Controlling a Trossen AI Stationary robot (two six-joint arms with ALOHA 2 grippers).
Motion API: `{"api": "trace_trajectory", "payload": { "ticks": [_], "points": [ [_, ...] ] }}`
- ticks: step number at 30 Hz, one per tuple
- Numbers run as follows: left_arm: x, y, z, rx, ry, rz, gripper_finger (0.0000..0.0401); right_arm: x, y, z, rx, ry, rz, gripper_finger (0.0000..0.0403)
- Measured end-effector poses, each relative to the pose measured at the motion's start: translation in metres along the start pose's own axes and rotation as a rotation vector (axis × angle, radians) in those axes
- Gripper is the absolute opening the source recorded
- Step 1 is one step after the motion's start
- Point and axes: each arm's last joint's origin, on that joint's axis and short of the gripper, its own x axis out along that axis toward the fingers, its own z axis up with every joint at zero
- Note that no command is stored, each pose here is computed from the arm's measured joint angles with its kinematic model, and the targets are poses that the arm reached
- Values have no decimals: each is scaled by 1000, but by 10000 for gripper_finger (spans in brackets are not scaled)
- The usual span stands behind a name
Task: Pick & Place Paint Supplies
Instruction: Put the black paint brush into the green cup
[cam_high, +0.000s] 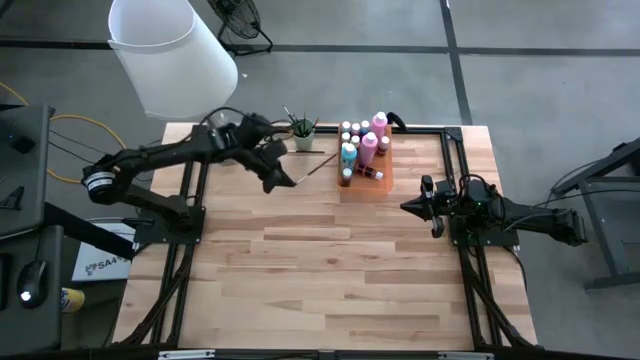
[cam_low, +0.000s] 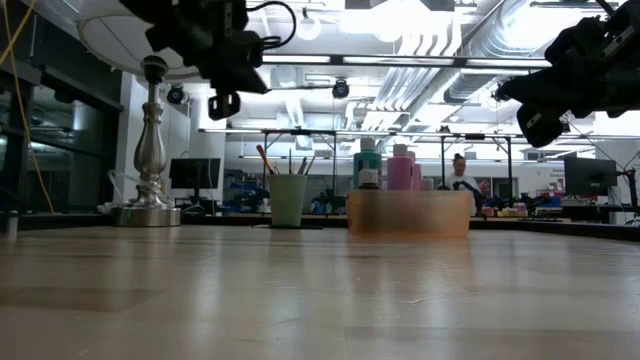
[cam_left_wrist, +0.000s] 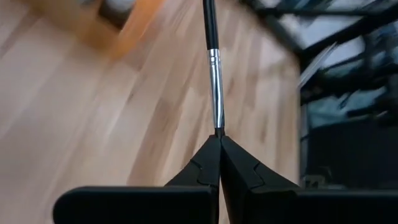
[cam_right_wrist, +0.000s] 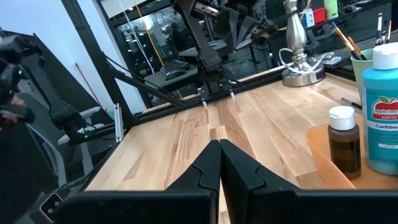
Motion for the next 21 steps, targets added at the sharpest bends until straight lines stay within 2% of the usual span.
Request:
{"api": "trace_trajectory", "payload": {
  "ticks": [5, 12, 18, 21],
  "points": [
    [16, 1, -2, -20, -124, -138, 0, 0, 0, 0, 0, 0, 0, 2],
    [32, 11, 4, -145, -288, -244, 0, 0, 0, 0, 0, 0, 0, 2],
    [50, 21, 12, -248, -338, -332, 0, 0, 0, 0, 0, 1, 0, 2],
    [49, 30, 16, -281, -352, -341, 0, 0, 0, 0, 0, 1, 0, 2]
  ]
}}
